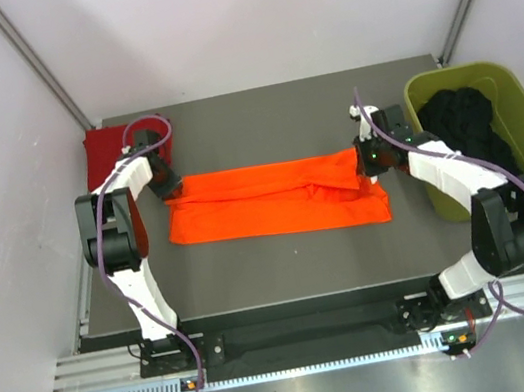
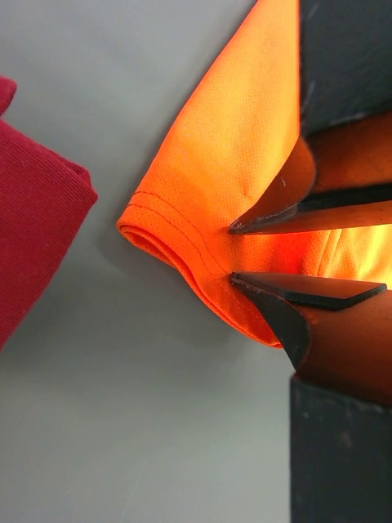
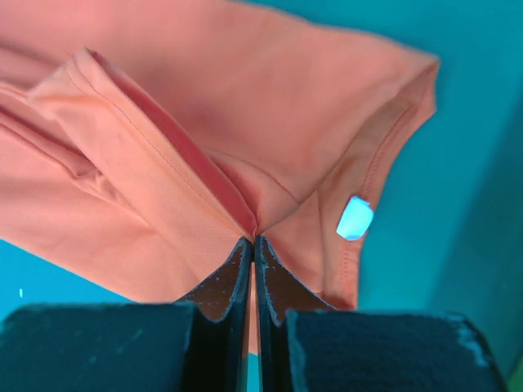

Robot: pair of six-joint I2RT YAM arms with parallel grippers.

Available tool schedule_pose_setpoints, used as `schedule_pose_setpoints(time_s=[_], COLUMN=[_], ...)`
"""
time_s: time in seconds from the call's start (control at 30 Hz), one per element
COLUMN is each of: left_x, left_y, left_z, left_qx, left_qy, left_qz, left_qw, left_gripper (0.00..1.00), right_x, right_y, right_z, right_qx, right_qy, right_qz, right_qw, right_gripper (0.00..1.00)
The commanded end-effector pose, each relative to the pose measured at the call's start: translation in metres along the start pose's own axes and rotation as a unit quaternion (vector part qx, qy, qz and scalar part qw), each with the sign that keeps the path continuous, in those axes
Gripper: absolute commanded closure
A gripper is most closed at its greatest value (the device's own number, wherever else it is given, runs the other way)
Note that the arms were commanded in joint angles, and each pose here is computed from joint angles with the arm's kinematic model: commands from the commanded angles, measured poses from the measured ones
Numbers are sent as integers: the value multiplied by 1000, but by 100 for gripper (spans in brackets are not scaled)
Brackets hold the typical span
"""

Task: Fold and stack the t-shirts
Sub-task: Fold the tshirt

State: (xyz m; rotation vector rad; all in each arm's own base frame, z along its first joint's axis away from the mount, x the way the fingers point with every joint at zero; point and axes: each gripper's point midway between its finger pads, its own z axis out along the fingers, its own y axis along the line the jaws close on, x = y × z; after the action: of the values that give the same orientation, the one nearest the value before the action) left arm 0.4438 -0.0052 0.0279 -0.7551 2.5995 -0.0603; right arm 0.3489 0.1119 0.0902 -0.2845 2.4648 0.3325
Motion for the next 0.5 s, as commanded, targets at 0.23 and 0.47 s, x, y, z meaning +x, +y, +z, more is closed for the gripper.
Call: schedule_pose_setpoints(time_s=[0.23, 0.47], left_x=[19, 16], left_y=[28, 35], left_z=[-11, -29], left_qx=[-47, -57], left_qy=[12, -9], left_qz=[-9, -18], left_qw=[999, 998], left_gripper=[66, 62], right_x=[1, 14], right_y=[-1, -11], right_z=[-35, -44], right_qx=[91, 145], right_qy=[-36, -45], right_qz=[-104, -149], right_qw=[990, 977], right_gripper=[100, 96])
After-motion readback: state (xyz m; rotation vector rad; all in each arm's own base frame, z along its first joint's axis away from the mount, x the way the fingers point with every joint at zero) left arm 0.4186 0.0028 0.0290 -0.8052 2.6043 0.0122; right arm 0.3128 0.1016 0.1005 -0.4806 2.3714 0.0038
